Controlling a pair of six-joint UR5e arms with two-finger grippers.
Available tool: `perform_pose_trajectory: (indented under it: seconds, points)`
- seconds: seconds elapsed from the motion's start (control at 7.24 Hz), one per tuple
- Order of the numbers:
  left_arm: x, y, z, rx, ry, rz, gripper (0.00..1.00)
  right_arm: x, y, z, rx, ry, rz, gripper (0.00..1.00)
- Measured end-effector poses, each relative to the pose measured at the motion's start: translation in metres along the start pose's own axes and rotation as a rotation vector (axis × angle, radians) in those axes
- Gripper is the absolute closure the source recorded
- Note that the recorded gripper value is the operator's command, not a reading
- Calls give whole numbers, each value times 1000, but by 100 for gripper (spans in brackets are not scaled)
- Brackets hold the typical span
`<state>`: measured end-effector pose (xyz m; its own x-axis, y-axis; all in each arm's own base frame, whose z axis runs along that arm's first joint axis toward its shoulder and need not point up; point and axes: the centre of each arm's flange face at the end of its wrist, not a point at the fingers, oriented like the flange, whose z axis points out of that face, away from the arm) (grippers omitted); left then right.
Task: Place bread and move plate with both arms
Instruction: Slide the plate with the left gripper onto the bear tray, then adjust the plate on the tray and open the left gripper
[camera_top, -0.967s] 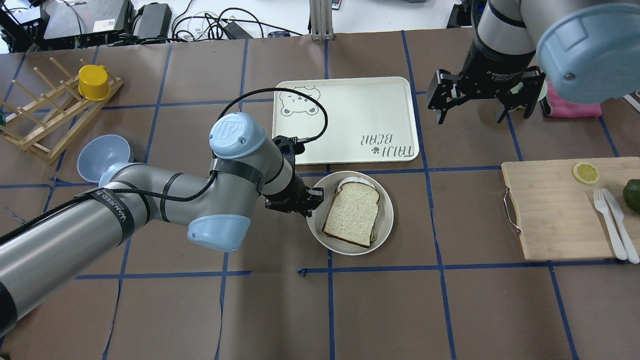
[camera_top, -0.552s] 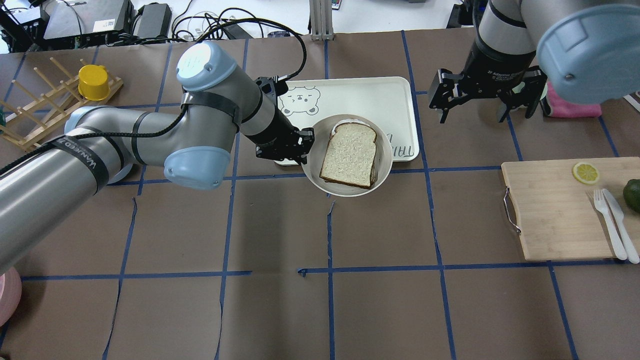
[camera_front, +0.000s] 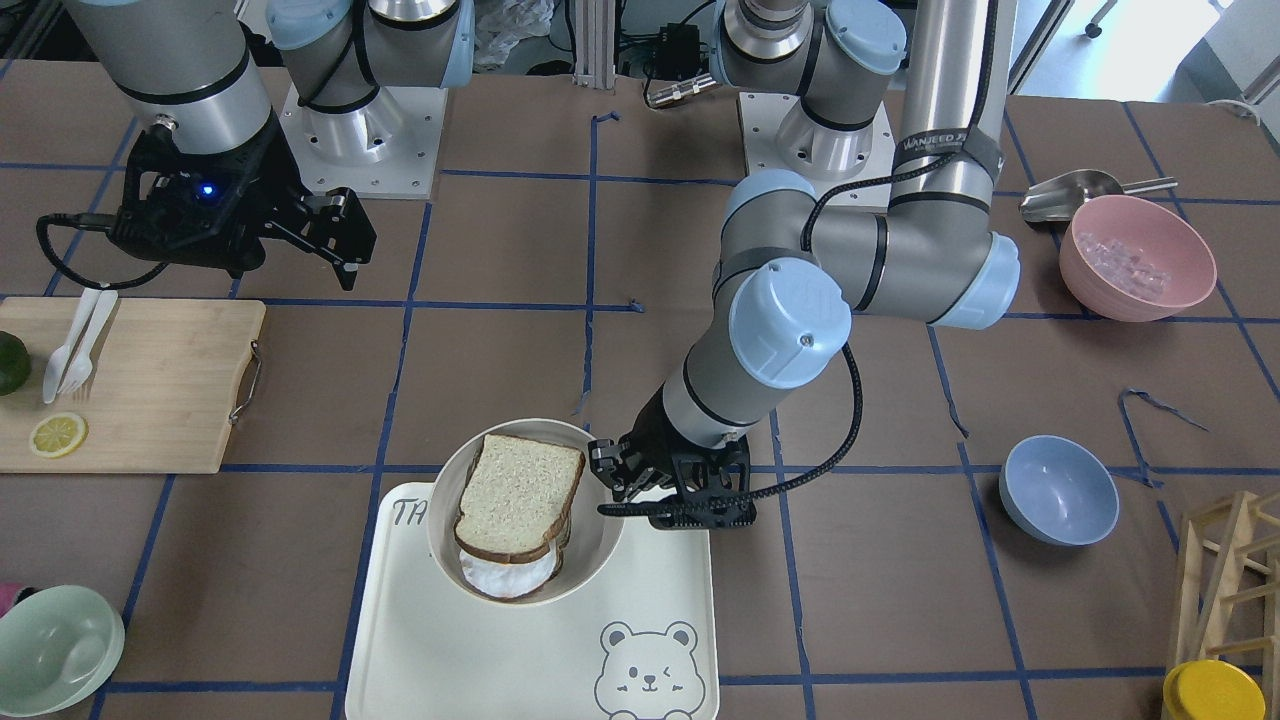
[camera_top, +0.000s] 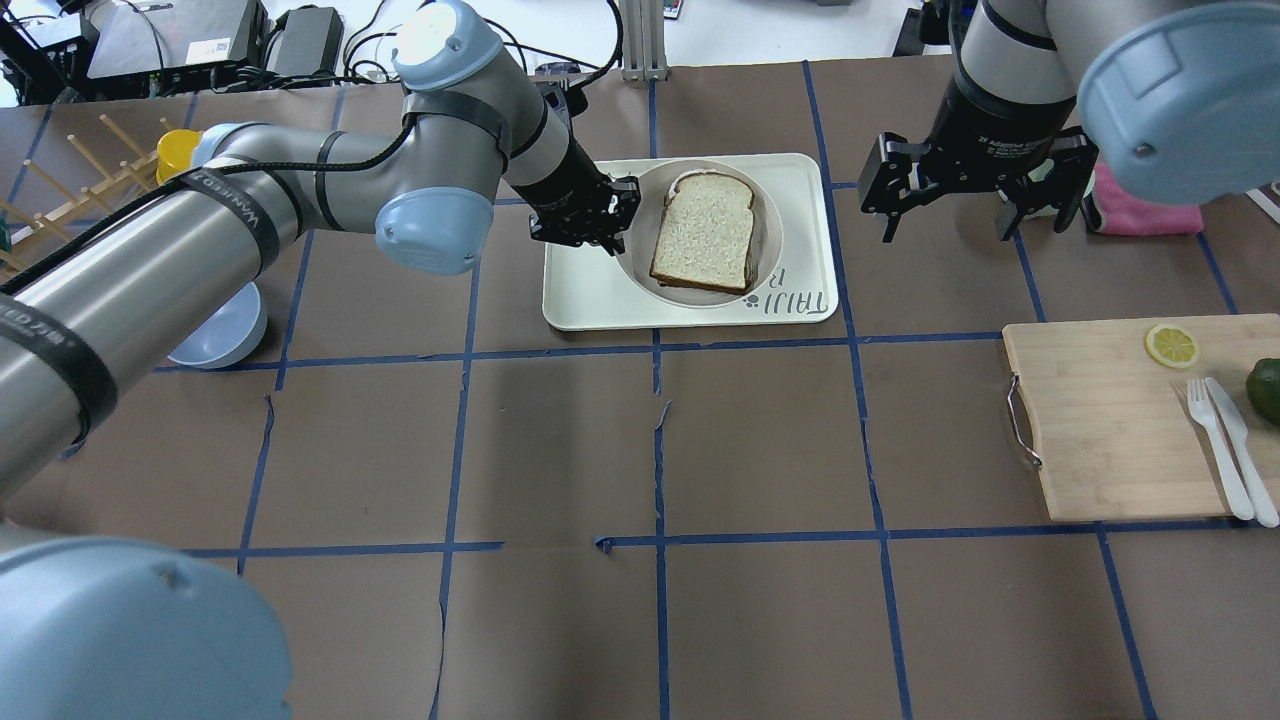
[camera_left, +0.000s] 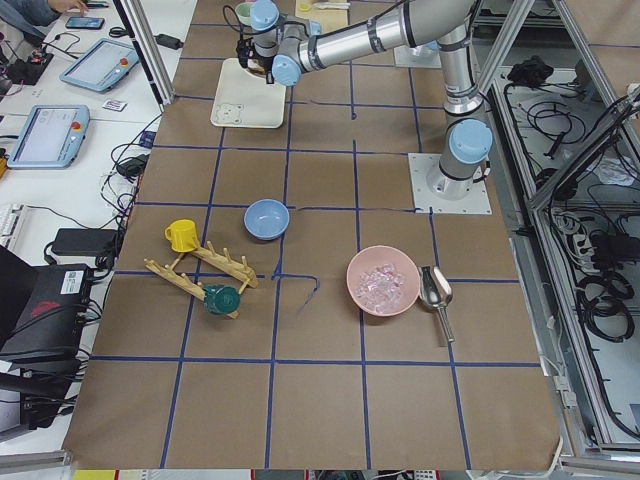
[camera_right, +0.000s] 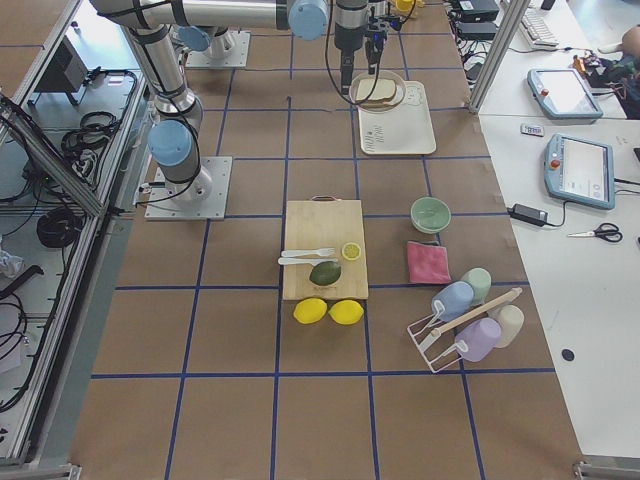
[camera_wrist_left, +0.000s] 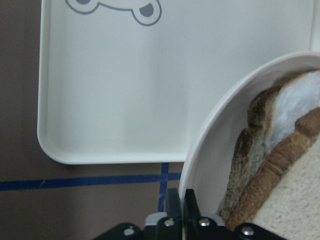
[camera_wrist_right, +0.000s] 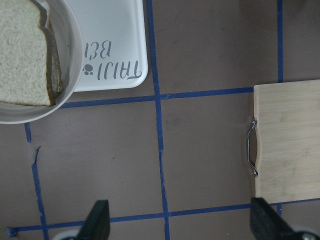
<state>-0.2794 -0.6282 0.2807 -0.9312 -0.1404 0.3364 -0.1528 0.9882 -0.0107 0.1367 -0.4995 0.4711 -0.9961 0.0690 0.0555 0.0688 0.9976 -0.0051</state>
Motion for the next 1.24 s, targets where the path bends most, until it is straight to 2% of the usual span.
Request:
perform_pose_trajectory:
  seconds: [0.55, 0.97, 1.24]
  points:
    - [-55, -64, 34, -13, -5, -134, 100, -1, 0, 0, 2, -8, -1, 0]
    - [-70, -72, 58, -44, -7, -220, 100, -1, -1, -1, 5, -10, 1, 0]
    - [-55, -63, 60, -51, 2, -201, 100, -1, -1, 0, 4, -10, 1, 0]
